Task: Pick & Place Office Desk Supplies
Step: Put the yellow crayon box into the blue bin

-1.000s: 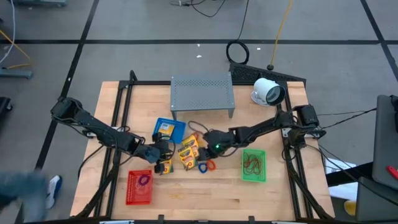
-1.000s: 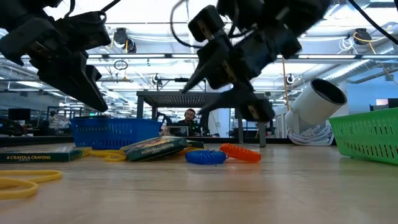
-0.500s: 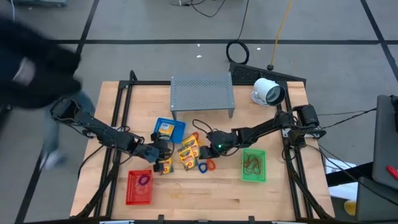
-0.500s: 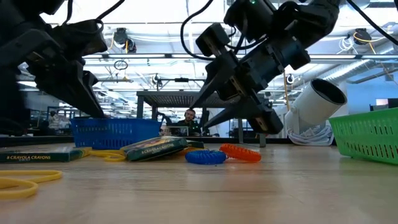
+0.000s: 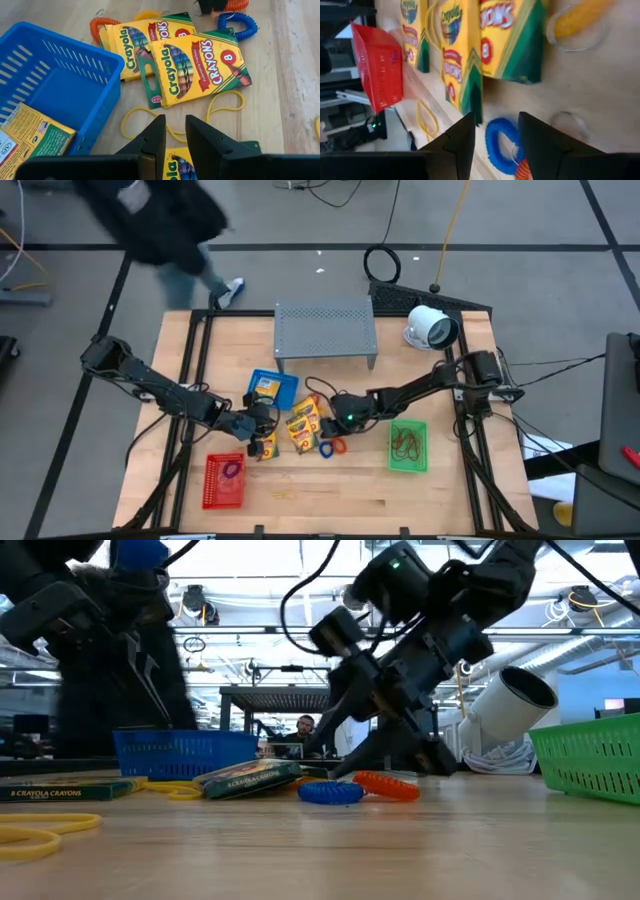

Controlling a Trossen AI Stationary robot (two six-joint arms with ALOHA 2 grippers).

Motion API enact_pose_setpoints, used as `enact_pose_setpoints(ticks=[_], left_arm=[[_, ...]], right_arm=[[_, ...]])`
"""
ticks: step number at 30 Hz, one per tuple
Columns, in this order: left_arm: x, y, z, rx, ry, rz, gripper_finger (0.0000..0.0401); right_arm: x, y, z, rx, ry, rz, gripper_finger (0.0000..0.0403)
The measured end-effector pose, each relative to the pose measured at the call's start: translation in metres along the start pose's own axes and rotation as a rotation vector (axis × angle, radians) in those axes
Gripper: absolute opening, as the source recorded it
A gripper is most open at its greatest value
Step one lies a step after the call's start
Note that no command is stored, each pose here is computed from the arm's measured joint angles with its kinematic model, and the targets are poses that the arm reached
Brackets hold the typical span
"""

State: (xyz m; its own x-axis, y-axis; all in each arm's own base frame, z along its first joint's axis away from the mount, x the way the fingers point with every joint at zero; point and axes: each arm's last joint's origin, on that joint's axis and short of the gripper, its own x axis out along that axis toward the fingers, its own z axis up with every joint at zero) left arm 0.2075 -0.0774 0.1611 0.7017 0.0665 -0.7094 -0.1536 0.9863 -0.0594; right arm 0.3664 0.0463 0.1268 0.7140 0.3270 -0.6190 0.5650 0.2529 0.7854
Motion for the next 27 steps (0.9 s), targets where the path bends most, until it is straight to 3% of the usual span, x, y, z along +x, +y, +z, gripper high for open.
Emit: enact_pose_setpoints(ticks=[27], left_arm=[[0.0000,-0.0004,0.0005,-0.001,-0.004,-0.004,0.0081]], right_arm=[[0.0048,0.0052,0.0035,-0.033,-0.026,0.022,0.0137]])
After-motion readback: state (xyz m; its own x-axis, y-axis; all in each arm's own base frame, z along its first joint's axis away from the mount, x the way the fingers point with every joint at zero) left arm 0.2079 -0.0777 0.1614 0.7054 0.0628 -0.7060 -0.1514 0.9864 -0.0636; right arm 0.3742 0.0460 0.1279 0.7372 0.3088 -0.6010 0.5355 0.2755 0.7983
